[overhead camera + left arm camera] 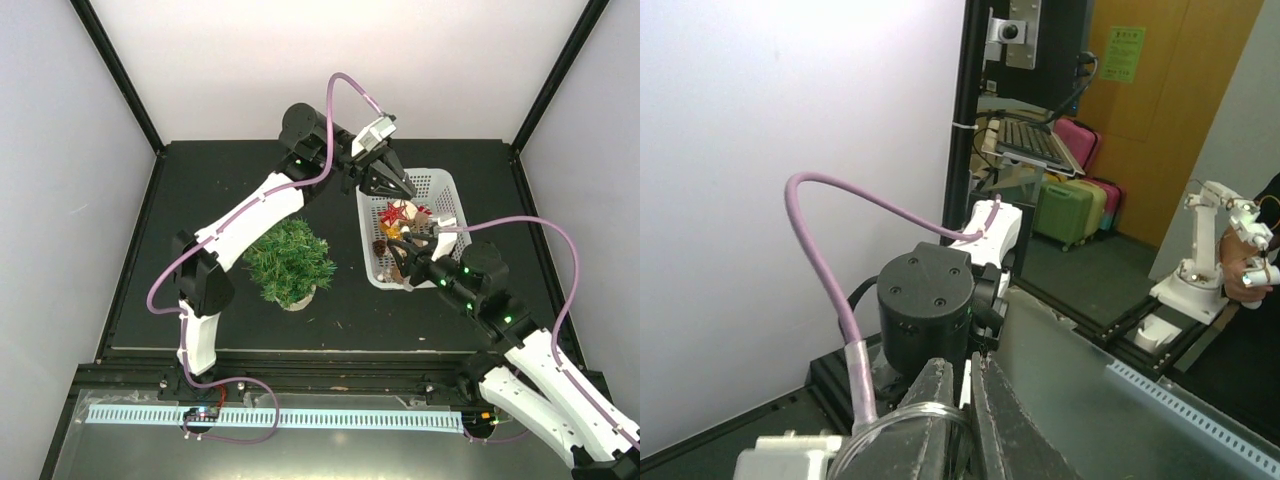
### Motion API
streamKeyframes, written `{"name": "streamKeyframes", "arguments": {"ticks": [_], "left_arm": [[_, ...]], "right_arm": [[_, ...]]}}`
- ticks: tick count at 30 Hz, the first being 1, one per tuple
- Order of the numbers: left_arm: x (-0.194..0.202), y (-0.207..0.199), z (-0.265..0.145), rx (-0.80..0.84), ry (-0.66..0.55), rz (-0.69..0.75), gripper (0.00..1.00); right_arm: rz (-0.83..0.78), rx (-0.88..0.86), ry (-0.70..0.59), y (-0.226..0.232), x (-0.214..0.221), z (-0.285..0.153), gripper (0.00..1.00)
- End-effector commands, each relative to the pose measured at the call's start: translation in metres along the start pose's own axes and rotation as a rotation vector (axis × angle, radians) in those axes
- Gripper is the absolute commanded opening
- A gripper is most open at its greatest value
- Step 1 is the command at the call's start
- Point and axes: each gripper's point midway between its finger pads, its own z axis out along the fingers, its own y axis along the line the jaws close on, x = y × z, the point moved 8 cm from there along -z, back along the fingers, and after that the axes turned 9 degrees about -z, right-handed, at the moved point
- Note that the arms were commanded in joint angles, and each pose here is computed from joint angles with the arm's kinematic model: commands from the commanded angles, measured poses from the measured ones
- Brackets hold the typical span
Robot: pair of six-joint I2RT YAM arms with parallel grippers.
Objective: Decorate the small christmas tree
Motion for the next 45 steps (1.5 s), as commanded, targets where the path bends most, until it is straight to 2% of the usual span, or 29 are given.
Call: {"name": "streamKeyframes", "arguments": {"ticks": [1,9,12,17,20,29,35,42,45], "left_arm": [[0.011,-0.009,-0.018,0.068,0.152,0.032,0.09],[0.009,-0.008,-0.035,0.027,0.140,0.031,0.08],[0.009,-0.008,-0.036,0.025,0.140,0.029,0.09],[0.013,-0.005,-0.037,0.026,0.139,0.013,0.09],[0.015,-0.003,-0.038,0.025,0.138,0.006,0.08],[0.020,0.004,-0.044,0.013,0.134,-0.009,0.08],[0.025,0.009,-0.046,0.009,0.131,-0.027,0.08],[0.028,0.010,-0.047,0.005,0.134,-0.033,0.08],[0.023,0.005,-0.046,0.004,0.135,-0.016,0.08]], "right_arm": [[0.012,0.058,-0.036,-0.005,0.000,-0.006,0.50],[0.028,0.064,-0.052,-0.005,0.000,-0.009,0.34],[0.033,0.062,-0.050,-0.005,-0.001,-0.009,0.35],[0.033,0.042,-0.073,-0.002,-0.007,-0.012,0.48],[0.037,0.028,-0.089,0.001,-0.013,-0.014,0.50],[0.053,-0.082,-0.146,0.017,-0.043,-0.025,0.35],[0.044,-0.105,-0.192,0.026,-0.068,-0.038,0.32],[0.010,-0.049,-0.162,0.022,-0.076,-0.034,0.41],[0.018,-0.028,-0.143,0.019,-0.069,-0.029,0.55]]}}
